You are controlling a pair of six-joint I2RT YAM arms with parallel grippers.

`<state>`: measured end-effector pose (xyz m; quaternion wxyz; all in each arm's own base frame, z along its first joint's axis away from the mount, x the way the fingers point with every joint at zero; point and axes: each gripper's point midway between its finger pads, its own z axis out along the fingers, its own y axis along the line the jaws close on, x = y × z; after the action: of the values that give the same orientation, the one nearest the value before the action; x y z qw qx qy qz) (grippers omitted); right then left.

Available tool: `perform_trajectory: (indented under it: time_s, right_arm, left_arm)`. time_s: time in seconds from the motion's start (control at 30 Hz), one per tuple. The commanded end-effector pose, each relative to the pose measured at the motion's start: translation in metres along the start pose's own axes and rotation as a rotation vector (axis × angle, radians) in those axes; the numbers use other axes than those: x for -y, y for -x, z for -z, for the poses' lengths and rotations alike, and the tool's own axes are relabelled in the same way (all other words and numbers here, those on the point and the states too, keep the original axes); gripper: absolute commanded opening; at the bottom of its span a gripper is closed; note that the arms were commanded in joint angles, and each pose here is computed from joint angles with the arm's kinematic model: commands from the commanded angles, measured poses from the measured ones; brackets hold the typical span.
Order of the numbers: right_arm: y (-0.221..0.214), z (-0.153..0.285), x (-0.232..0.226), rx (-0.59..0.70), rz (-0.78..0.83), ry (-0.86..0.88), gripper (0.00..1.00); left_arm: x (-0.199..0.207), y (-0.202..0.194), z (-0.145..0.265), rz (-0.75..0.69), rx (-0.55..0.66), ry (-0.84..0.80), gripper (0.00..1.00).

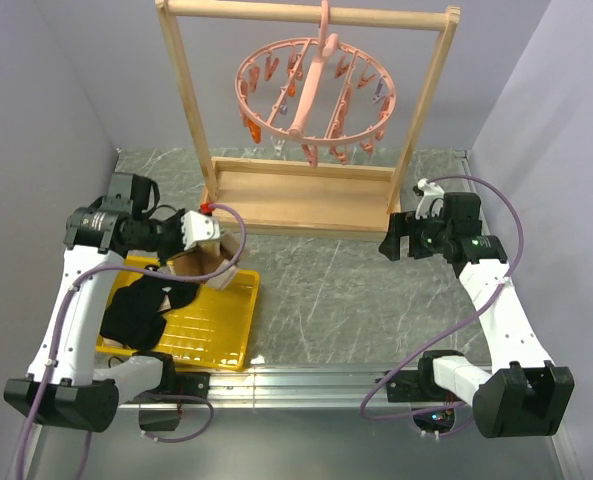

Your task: Clip the underwear to the hanger

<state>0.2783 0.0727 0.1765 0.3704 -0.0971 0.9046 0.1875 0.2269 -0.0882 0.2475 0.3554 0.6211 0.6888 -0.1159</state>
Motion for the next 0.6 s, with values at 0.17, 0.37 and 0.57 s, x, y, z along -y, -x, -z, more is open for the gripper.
perform_trajectory:
  time_s: [0.17, 0.37, 0.57]
  right_arm:
    - [0.019, 0.010, -0.007, 0.054, 0.033, 0.015, 1.00]
    - [0.004, 0.012, -0.006, -0.050, 0.096, 0.046, 1.00]
    - [-0.011, 0.022, 0.021, -0.115, 0.021, 0.019, 0.98]
  left_arm:
    - [0.017, 0.113, -0.013, 0.092, 0.311, -0.148, 0.00]
    - [0.065, 0.159, -0.077, 0.063, 0.351, -0.269, 0.00]
    - [0.123, 0.126, -0.159, 0.092, 0.171, -0.431, 0.00]
